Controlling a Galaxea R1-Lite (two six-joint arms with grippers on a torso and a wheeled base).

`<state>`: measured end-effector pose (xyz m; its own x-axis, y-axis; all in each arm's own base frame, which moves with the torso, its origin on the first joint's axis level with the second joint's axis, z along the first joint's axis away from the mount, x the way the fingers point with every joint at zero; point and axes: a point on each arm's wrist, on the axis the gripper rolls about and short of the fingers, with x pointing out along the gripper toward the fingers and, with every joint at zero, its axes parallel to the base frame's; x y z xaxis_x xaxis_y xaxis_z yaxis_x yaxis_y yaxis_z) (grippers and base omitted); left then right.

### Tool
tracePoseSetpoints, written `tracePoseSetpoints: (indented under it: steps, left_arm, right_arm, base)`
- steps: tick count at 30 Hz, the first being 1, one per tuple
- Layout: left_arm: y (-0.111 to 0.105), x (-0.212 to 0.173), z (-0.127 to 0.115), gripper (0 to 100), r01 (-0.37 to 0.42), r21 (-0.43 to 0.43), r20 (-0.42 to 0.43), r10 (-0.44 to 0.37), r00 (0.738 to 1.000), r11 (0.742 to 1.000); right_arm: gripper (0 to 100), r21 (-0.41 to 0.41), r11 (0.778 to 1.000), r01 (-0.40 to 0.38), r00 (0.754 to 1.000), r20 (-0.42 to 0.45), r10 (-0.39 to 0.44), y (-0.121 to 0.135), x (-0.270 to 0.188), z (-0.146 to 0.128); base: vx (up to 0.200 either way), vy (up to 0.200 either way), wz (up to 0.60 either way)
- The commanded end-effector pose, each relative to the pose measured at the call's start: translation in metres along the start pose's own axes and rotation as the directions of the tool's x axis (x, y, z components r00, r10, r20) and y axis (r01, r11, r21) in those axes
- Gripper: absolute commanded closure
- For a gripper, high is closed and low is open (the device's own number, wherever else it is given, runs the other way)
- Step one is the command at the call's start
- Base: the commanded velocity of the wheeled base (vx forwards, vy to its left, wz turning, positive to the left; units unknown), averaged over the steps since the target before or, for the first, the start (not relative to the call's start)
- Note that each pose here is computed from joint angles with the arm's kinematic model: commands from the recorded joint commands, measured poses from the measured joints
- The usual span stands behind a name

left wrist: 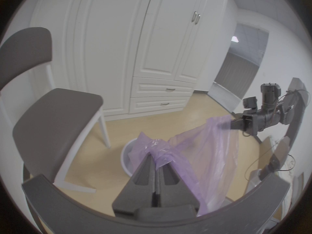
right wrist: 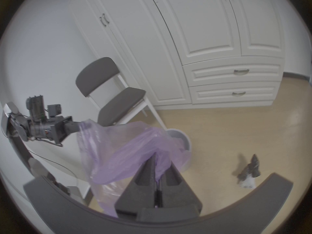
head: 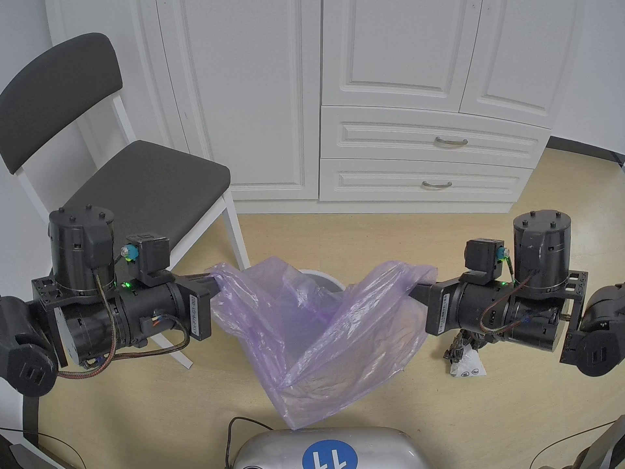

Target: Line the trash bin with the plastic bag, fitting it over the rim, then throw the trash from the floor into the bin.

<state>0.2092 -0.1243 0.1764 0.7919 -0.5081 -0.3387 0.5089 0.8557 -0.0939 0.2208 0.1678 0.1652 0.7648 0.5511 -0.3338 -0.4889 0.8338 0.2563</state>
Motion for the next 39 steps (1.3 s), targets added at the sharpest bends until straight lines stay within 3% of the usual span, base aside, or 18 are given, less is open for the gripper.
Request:
tracePoseSetpoints:
  steps: [1, 4, 15, 19, 23, 33, 39]
  left_arm:
    - [-0.003, 0.013, 0.007, 100, 0.108, 0.003, 0.018, -0.108, 0.994, 0.994]
    - [-0.005, 0.021, 0.007, 100, 0.159, 0.003, 0.021, -0.159, 0.987, 0.987]
    - [-0.002, 0.043, -0.004, 100, 0.165, -0.070, -0.016, -0.166, 0.986, 0.984]
    - [0.001, 0.065, -0.008, 100, 0.150, -0.075, -0.003, -0.151, 0.989, 0.986]
    - [0.011, 0.069, -0.006, 100, 0.126, -0.081, 0.022, -0.124, 0.992, 0.989]
    - [0.028, 0.085, -0.010, 100, 0.087, -0.102, -0.008, -0.088, 0.996, 0.991]
    - [0.033, 0.096, -0.018, 100, 0.139, -0.125, -0.041, -0.145, 0.988, 0.982]
  right_arm:
    - [100, 0.055, 0.992, -0.115, 0.992, -0.036, 0.117, 0.022, 0.011, -0.009]
    - [100, 0.070, 0.984, -0.161, 0.986, -0.024, 0.163, 0.028, 0.025, -0.018]
    - [100, 0.149, 0.965, -0.217, 0.976, 0.065, 0.210, 0.033, 0.077, -0.051]
    - [100, 0.214, 0.948, -0.235, 0.970, 0.118, 0.214, 0.034, 0.097, -0.056]
    - [100, 0.271, 0.938, -0.218, 0.972, 0.146, 0.184, 0.032, 0.112, -0.060]
    - [100, 0.282, 0.940, -0.193, 0.978, 0.131, 0.162, 0.025, 0.125, -0.067]
    - [100, 0.290, 0.945, -0.149, 0.987, 0.108, 0.122, 0.012, 0.133, -0.072]
  base:
    - [0.000, 0.000, 0.00]
    - [0.000, 0.000, 0.00]
    - [0.000, 0.000, 0.00]
    - [0.000, 0.000, 0.00]
    - [0.000, 0.000, 0.00]
    - [0.000, 0.000, 0.00]
    - [0.000, 0.000, 0.00]
